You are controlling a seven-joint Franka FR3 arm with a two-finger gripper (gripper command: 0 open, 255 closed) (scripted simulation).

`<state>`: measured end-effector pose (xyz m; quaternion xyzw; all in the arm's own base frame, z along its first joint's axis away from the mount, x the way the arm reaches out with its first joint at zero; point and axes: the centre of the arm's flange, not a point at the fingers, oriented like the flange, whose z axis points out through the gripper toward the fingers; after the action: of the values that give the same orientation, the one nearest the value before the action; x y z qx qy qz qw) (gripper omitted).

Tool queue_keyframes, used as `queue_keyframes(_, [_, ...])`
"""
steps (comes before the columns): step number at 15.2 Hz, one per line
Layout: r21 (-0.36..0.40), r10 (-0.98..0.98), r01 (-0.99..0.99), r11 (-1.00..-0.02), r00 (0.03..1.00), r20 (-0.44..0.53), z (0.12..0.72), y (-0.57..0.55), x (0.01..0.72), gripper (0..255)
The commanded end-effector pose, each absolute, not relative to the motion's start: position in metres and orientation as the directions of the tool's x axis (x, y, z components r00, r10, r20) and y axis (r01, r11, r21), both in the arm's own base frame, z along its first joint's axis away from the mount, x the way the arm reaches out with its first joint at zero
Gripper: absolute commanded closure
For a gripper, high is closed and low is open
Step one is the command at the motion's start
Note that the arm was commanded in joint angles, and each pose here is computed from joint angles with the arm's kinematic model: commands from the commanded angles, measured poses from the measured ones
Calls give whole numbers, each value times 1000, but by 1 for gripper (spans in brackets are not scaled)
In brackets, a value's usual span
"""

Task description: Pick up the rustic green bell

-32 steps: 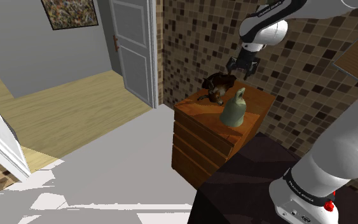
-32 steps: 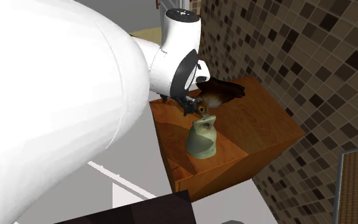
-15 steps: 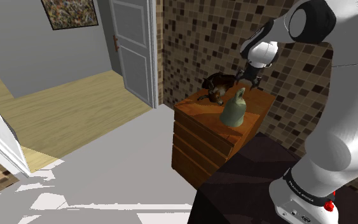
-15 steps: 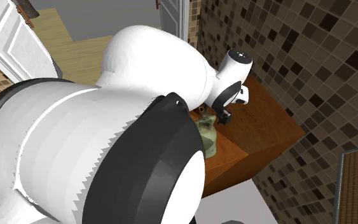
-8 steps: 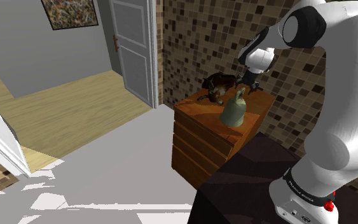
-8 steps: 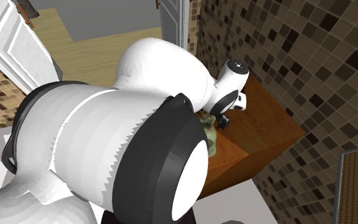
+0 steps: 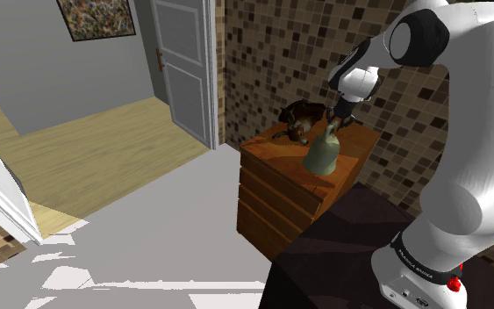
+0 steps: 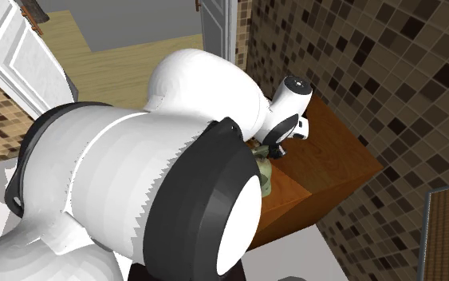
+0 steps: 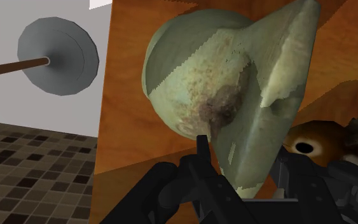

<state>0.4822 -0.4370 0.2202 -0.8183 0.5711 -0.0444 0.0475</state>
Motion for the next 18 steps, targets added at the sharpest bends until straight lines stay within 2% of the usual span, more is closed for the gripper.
queue_keyframes(1, [-127,-939,-931,-343,344,18,219,-437,482,255])
queue_keyframes(18, [-127,-939,-931,-343,344,18,299,-437,482,255])
